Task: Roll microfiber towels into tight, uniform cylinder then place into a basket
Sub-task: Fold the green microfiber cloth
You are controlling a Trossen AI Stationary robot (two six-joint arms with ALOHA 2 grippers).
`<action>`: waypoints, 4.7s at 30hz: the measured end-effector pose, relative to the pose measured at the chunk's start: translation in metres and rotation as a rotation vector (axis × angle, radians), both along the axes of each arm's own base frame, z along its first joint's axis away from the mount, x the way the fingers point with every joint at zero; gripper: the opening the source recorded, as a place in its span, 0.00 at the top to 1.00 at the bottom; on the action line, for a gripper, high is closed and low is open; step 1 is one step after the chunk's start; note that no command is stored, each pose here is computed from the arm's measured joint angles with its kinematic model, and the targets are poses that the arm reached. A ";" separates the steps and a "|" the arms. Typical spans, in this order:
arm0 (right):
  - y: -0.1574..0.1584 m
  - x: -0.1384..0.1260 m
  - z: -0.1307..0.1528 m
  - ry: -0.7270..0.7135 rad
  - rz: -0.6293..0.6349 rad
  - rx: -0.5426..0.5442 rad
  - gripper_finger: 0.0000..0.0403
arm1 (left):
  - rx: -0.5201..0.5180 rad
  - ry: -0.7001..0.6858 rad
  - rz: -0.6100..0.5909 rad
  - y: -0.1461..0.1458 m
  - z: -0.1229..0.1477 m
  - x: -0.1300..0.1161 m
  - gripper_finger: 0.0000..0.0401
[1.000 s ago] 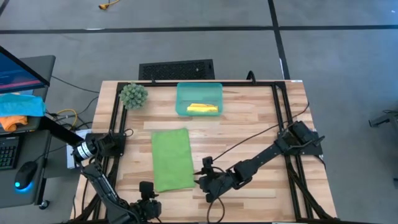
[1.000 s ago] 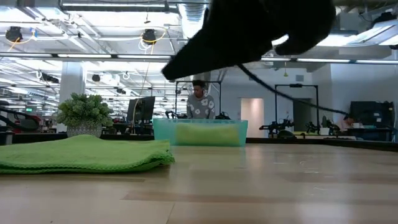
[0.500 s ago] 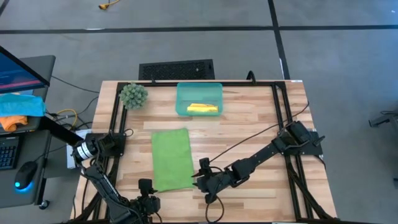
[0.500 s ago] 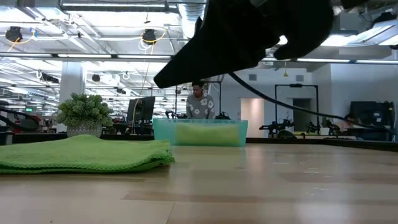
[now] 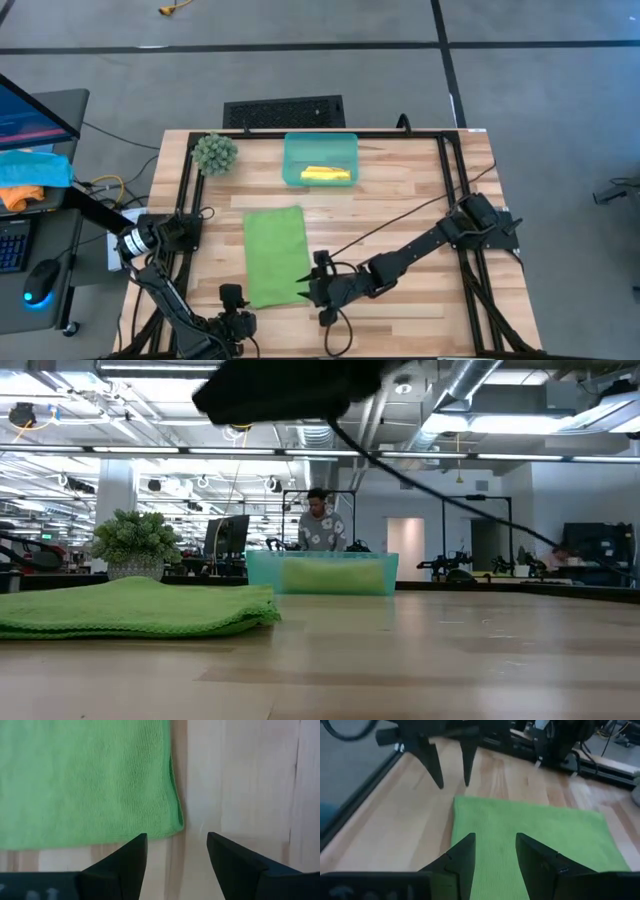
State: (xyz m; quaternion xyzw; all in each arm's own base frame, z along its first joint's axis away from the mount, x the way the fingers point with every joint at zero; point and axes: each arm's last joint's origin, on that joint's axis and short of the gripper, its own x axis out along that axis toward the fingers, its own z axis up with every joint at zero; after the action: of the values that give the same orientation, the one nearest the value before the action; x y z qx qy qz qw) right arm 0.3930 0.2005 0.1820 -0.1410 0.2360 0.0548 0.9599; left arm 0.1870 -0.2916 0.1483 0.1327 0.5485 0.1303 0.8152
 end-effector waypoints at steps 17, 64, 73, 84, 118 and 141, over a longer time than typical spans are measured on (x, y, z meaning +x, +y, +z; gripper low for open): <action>0.038 -0.008 0.051 0.147 0.074 -0.082 0.59 | 0.000 0.016 0.006 0.001 0.000 -0.001 0.50; 0.041 -0.056 0.068 0.106 0.159 -0.132 0.59 | -0.005 -0.064 -0.027 -0.001 0.001 0.008 0.50; 0.036 -0.053 0.053 0.053 0.181 -0.098 0.59 | 0.020 -0.068 -0.050 0.002 0.001 0.014 0.50; 0.027 -0.055 0.029 -0.009 0.165 -0.060 0.59 | 0.025 -0.066 -0.048 0.003 0.001 0.015 0.50; 0.008 -0.020 -0.028 0.061 0.149 -0.058 0.59 | 0.054 -0.051 -0.062 0.009 0.002 0.022 0.50; 0.006 -0.021 -0.031 0.091 0.120 -0.029 0.59 | 0.059 -0.019 -0.008 0.019 -0.017 0.010 0.50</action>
State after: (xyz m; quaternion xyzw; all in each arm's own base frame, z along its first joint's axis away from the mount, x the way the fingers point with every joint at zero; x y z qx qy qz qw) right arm 0.3715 0.2061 0.1511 -0.1660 0.2715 0.1155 0.9410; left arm 0.1974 -0.2728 0.1317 0.1577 0.5359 0.1442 0.8168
